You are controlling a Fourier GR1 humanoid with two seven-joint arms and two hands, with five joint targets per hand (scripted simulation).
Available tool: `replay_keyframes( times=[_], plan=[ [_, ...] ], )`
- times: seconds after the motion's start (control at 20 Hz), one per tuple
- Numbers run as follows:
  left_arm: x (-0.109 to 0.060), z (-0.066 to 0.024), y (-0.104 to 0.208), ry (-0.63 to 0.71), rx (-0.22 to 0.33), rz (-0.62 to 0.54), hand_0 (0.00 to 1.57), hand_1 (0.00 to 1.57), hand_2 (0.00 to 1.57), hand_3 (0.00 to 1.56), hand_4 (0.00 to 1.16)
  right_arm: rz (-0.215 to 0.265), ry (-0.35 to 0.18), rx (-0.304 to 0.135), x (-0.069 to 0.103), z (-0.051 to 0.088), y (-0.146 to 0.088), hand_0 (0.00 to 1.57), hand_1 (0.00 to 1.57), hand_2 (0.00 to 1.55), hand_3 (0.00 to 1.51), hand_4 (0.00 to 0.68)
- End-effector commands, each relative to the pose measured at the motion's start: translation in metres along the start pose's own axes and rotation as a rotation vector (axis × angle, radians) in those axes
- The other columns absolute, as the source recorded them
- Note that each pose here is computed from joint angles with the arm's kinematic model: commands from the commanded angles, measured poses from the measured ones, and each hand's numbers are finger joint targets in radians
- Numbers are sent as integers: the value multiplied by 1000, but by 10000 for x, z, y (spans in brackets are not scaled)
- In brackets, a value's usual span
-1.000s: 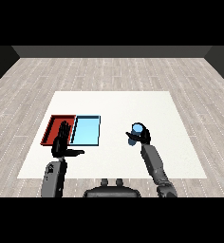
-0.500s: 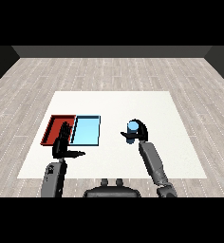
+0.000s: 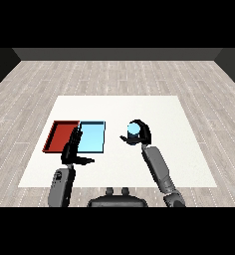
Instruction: Pick the blue can and put it in the blue box
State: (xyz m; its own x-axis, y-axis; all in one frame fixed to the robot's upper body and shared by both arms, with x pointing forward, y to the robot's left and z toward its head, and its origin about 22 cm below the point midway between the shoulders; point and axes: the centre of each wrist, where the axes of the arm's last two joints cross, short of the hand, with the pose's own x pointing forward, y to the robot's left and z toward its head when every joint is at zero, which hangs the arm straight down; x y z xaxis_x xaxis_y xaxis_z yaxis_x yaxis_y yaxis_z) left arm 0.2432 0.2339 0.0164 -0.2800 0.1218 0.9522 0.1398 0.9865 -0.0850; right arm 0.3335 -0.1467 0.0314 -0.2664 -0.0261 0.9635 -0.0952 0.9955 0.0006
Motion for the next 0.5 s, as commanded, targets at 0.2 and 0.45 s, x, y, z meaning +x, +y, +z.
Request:
replay_keyframes(
  times=[0.2, 0.45],
  plan=[
    [51, -105, -175, 43, -34, 63, 0, 0, 0, 0, 0, -16, -30, 31, 173, -25, 99, 1493, 1493, 1468, 1443, 631],
    [-184, -149, -444, 106, -92, 143, 0, 0, 0, 0, 0, -7, -35, 27, 195, -101, 106, 1493, 1493, 1468, 1443, 631]
  ],
)
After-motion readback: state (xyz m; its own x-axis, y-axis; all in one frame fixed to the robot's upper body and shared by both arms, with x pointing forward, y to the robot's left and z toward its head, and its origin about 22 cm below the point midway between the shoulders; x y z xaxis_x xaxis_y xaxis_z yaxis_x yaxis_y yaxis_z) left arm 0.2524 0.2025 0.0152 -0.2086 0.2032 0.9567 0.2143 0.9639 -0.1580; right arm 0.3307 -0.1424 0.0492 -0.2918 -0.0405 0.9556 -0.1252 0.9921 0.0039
